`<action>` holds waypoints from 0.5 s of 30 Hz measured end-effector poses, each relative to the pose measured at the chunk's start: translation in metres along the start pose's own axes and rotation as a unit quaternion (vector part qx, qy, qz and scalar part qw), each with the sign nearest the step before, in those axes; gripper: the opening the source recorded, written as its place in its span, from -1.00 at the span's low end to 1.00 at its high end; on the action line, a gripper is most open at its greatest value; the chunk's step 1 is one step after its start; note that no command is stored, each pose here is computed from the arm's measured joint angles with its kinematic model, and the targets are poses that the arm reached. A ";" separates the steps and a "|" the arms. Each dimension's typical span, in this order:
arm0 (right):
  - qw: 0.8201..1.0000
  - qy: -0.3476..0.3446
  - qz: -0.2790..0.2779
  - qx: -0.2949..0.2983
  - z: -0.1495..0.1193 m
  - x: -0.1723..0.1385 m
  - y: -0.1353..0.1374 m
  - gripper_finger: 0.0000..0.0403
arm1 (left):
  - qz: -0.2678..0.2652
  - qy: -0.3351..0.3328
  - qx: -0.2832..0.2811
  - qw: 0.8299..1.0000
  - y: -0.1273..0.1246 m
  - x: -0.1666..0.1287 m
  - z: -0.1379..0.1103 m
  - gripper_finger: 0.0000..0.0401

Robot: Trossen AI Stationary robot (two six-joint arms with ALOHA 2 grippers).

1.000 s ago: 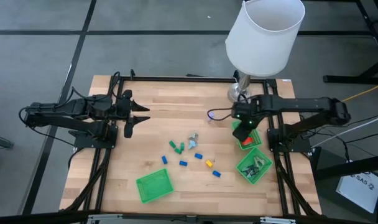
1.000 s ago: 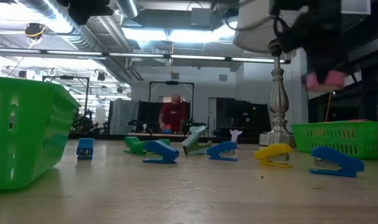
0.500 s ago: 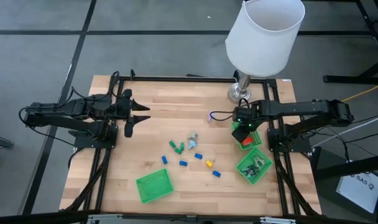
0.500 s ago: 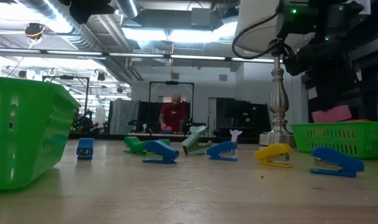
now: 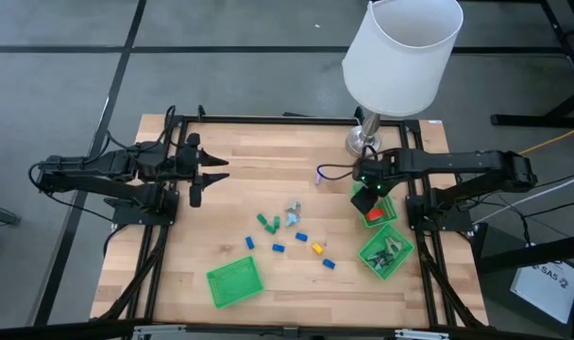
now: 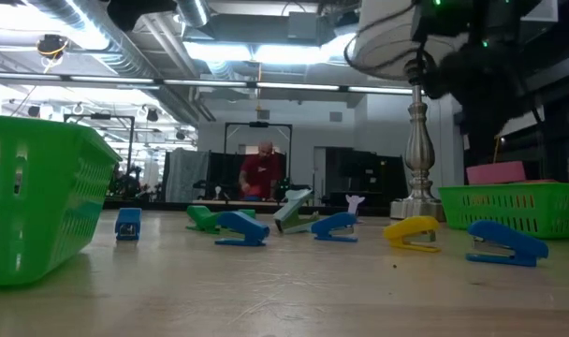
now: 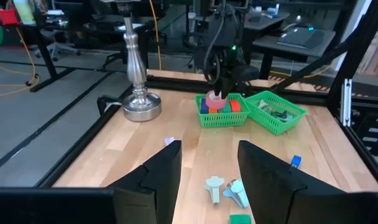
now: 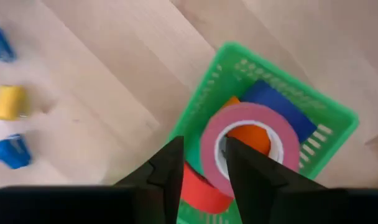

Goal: Pick and place Stapler, Stapler remover, tape
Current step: Move the left green bin to the center of the table

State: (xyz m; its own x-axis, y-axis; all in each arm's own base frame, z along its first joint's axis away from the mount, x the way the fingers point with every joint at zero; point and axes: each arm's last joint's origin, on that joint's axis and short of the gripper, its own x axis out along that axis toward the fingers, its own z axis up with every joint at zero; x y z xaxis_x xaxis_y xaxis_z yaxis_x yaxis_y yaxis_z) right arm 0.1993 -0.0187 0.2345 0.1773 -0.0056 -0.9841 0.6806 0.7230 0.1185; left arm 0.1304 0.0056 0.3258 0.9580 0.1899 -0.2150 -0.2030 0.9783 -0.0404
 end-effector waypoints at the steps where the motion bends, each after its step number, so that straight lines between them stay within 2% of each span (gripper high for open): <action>1: 1.000 -0.005 0.004 -0.004 0.002 -0.006 0.002 -0.38 | 0.000 -0.001 0.000 1.000 0.000 0.000 0.000 -0.23; 10: 0.991 -0.119 0.054 -0.030 0.025 -0.066 0.022 -0.38 | 0.001 0.006 -0.002 1.000 -0.001 0.003 -0.001 -0.23; 15: 0.972 -0.197 0.105 -0.080 0.033 -0.084 0.039 -0.38 | 0.000 0.023 -0.004 1.000 -0.002 0.011 -0.003 -0.23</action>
State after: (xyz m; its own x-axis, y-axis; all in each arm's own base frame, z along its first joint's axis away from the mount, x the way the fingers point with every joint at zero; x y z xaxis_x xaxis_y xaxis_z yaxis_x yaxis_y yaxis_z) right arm 0.2347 -0.0126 0.3262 0.5798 -0.0869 -0.8101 0.4860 0.8349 0.2583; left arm 0.1409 0.0056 0.3203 0.9477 0.1854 -0.2598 -0.2046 0.9776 -0.0486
